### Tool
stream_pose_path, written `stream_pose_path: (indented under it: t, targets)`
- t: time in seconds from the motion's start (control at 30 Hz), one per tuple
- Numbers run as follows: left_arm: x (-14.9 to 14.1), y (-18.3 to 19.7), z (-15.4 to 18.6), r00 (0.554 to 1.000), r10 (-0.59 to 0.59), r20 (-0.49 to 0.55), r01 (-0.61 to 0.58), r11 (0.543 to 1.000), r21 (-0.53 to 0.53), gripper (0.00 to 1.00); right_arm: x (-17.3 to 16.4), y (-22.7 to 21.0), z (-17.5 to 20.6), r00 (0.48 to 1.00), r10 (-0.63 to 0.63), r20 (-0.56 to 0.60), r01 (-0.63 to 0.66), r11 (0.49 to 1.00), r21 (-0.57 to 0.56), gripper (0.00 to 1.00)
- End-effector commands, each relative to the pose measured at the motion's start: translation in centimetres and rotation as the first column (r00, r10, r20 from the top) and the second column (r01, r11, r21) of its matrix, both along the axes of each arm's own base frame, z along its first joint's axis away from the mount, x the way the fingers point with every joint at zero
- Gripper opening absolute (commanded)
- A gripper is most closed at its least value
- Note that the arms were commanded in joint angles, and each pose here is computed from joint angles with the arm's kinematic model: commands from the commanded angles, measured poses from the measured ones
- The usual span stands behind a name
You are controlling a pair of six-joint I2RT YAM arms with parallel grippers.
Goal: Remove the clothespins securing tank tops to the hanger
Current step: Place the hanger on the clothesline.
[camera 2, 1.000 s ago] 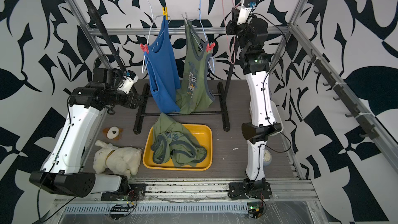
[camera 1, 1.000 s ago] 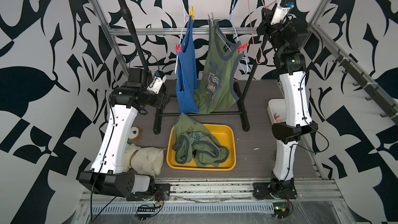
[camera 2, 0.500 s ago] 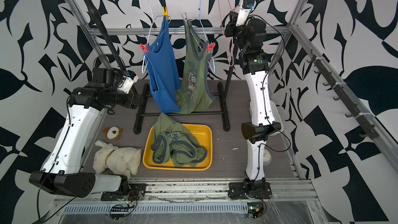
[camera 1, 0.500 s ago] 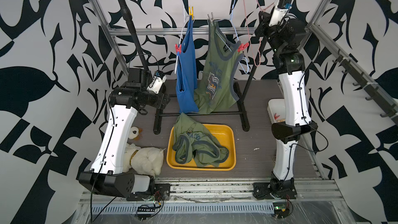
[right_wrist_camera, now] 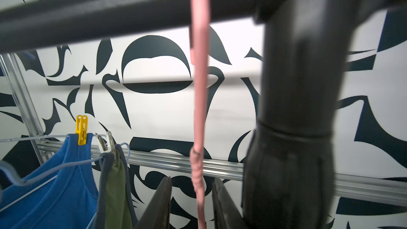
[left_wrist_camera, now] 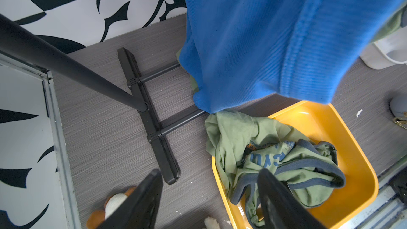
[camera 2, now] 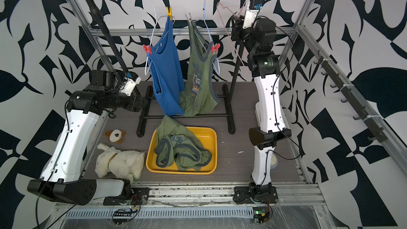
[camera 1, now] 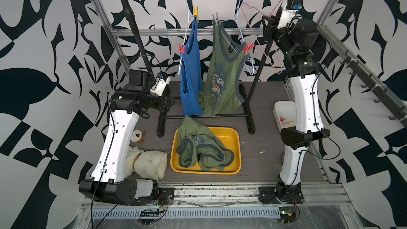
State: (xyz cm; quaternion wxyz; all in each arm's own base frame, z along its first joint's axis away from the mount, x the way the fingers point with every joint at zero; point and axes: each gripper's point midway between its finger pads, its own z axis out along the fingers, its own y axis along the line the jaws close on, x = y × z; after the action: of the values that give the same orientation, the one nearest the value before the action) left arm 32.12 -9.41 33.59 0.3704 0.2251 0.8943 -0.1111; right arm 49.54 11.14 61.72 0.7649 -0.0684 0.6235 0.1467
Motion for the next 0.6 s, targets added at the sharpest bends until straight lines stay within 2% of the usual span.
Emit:
stream_pose_path:
  t: [0.0, 0.1, 0.2, 0.47, 0.57]
  targets:
    - [-1.1, -0.1, 1.0, 1.000, -0.010, 0.029, 0.010, 1.000, -0.022, 0.73, -4.6, -0.7, 4.1, 0.996, 0.018, 0.085, -0.019, 1.000, 0.022, 0.35]
    - [-1.3, -0.2, 0.8, 1.000, -0.013, 0.023, 0.013, 0.999, -0.029, 0.73, -5.9, -0.9, 3.9, 0.998, 0.019, 0.064, -0.020, 1.000, 0.017, 0.37]
    - [-2.3, -0.1, 1.9, 0.998, -0.015, 0.061, 0.017, 0.999, -0.036, 0.73, -7.2, -0.8, 2.9, 0.999, 0.042, 0.017, -0.042, 0.999, 0.019, 0.38]
    - [-2.3, -0.2, 2.6, 0.996, -0.034, 0.082, 0.036, 0.999, -0.028, 0.73, -14.7, -0.8, 2.4, 0.991, 0.136, -0.002, -0.136, 0.988, 0.073, 0.39]
    - [-2.3, -0.3, 3.1, 0.995, -0.041, 0.088, 0.044, 0.999, -0.030, 0.73, -17.0, 0.1, 2.0, 0.974, 0.224, -0.041, -0.219, 0.970, 0.103, 0.38]
